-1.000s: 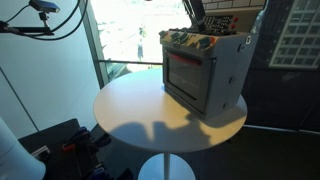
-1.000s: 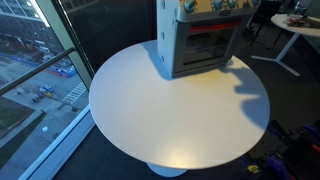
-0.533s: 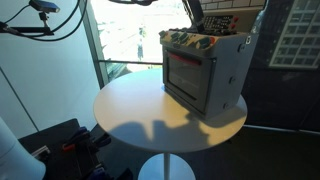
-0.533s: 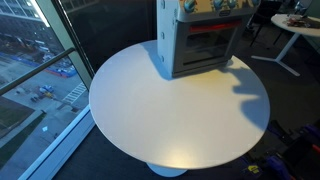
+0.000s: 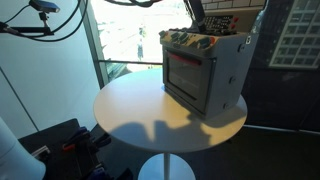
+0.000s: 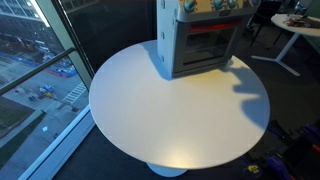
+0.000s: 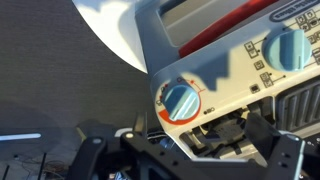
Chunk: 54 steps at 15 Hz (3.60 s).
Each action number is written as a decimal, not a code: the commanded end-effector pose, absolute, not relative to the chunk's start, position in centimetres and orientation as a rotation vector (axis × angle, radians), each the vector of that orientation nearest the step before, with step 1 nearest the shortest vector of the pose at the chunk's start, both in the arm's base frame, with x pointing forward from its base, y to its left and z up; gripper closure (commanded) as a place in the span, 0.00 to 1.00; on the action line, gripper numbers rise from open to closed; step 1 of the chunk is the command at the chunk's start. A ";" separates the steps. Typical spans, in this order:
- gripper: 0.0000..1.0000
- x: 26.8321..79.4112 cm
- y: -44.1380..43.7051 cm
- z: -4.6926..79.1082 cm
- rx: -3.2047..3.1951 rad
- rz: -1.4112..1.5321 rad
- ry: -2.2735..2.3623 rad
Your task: Turn the third knob from the left to the right and then turn the knob on the right to the left
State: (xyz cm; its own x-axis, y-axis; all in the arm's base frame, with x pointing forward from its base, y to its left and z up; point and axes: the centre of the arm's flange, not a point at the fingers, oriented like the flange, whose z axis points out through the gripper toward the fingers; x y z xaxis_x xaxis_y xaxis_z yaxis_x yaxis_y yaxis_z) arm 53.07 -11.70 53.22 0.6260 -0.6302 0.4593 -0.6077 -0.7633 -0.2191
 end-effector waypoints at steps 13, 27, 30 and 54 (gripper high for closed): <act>0.13 52.3 -13.9 50.4 -2.639 -0.829 1.340; 0.24 52.8 -13.4 50.0 -2.597 -0.847 1.327; 0.22 52.9 -13.0 49.8 -2.587 -0.851 1.314; 0.95 53.1 -12.7 49.9 -2.643 -0.885 1.216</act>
State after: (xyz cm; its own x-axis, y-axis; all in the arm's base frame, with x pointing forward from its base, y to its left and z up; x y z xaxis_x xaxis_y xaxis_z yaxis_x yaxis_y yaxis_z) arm 53.21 -12.44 49.70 0.4853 -0.7550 0.4409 -0.6871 -0.6412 -0.3417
